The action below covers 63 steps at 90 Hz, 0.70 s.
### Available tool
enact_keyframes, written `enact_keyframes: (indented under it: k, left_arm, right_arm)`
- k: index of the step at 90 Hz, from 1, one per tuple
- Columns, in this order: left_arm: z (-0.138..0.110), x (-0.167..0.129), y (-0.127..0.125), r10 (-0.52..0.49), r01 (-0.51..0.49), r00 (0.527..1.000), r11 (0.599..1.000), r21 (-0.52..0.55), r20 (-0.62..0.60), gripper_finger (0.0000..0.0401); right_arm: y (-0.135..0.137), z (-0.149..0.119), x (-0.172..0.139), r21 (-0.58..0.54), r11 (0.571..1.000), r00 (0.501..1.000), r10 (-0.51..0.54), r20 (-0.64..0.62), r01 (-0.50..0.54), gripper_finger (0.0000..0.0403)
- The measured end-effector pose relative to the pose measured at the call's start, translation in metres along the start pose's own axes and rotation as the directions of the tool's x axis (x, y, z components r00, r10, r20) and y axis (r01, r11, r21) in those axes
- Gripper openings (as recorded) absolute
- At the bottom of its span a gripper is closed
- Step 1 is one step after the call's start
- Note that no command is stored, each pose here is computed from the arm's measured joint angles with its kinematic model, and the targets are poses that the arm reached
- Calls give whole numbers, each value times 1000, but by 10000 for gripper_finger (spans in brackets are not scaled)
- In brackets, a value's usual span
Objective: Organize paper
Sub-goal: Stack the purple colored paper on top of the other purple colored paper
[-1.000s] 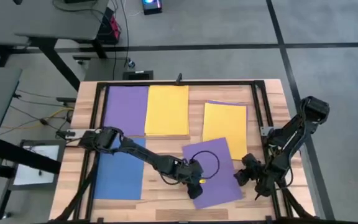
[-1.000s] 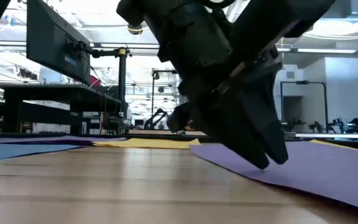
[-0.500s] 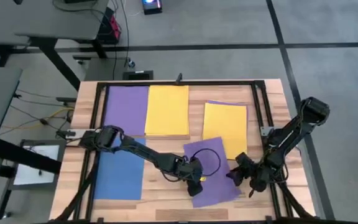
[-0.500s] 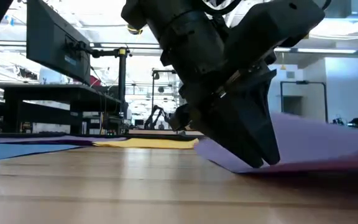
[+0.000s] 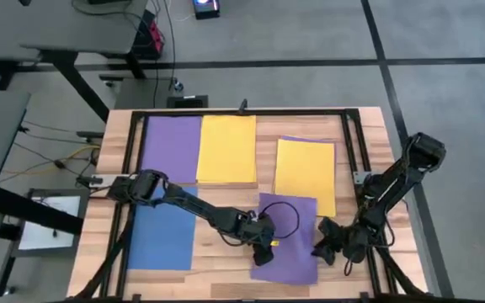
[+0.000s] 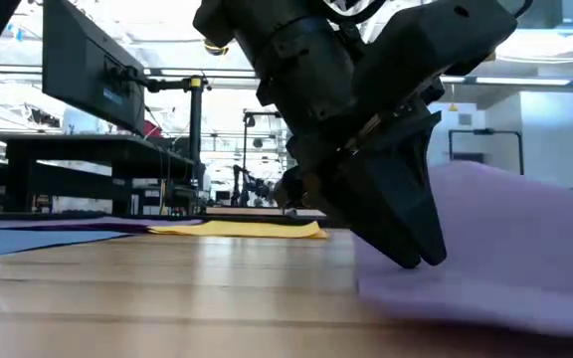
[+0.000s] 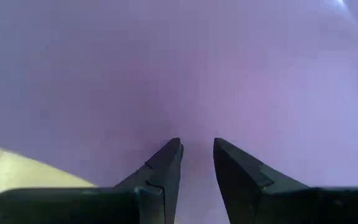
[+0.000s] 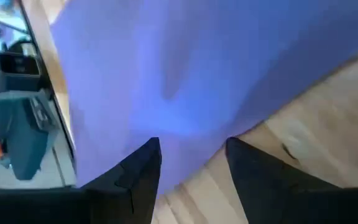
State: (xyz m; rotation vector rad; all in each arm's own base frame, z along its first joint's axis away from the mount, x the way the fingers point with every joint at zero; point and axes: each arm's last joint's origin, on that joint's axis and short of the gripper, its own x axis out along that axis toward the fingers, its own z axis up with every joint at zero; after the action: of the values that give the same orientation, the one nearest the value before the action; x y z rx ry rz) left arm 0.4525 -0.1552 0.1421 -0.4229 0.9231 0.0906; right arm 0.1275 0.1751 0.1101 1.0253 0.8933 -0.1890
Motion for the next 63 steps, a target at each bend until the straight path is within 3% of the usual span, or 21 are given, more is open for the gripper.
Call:
enact_keyframes:
  k: [14,32,48,58,63]
  left_arm:
    - [0,0,0,-5,5,1000,1000,-3,5,82]
    - [0,0,-2,-7,7,1000,1000,0,3,82]
    - [-1,0,-1,-3,3,1000,1000,-2,-2,82]
    - [-2,0,-1,5,-5,1000,1000,0,-11,82]
    - [-2,0,0,11,-11,1000,1000,1,-18,82]
  right_arm:
    - [-9,0,6,128,988,995,-91,42,85,175]
    - [-9,2,3,191,978,995,-95,38,86,171]
    - [6,5,-10,111,992,998,-63,2,63,157]
    - [32,6,-24,41,999,999,34,-30,-32,150]
    - [33,9,-31,18,1000,1000,-9,-29,10,148]
